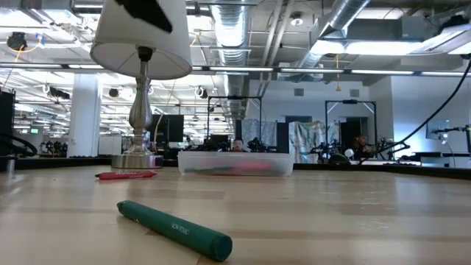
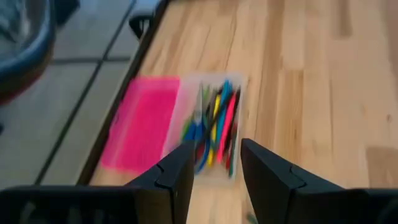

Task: Pick & place school supplies into a supply box
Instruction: Put the green crayon into the pink supply box

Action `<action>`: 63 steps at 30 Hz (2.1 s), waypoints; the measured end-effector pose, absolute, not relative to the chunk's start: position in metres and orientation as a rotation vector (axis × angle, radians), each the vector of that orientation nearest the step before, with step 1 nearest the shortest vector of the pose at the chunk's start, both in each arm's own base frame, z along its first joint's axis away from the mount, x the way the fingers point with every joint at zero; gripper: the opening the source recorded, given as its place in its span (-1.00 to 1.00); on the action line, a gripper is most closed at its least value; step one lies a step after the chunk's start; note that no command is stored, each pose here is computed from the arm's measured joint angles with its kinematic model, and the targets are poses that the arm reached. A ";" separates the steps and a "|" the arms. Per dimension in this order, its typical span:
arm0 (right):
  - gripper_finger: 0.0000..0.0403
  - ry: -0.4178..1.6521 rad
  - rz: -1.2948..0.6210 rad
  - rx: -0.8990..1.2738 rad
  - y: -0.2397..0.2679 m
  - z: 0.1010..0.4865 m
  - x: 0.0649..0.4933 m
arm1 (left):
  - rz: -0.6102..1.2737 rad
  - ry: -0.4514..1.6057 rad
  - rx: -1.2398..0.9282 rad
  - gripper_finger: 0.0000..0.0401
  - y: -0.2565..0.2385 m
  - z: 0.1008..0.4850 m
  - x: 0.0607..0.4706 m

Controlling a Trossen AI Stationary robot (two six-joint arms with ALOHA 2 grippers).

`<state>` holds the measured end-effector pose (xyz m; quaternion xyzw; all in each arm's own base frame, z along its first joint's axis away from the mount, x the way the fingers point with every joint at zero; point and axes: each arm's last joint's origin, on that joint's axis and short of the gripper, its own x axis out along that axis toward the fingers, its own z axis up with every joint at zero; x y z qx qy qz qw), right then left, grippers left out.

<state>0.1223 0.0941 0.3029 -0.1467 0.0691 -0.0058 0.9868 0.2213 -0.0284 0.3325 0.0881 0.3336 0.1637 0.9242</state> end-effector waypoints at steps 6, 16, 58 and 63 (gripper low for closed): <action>-0.52 0.139 -0.012 -0.289 0.097 0.284 0.125 | 0.299 0.770 0.102 -0.37 -0.028 0.291 0.212; -0.52 0.121 -0.012 -0.270 0.100 0.254 0.128 | 0.311 0.855 -0.066 -0.37 -0.023 0.208 0.198; -0.52 0.140 -0.025 -0.314 0.111 0.227 0.143 | 0.243 0.930 -0.083 -0.37 -0.028 0.132 0.205; -0.52 0.141 -0.025 -0.313 0.111 0.227 0.143 | 0.247 0.920 -0.087 -0.37 -0.028 0.132 0.206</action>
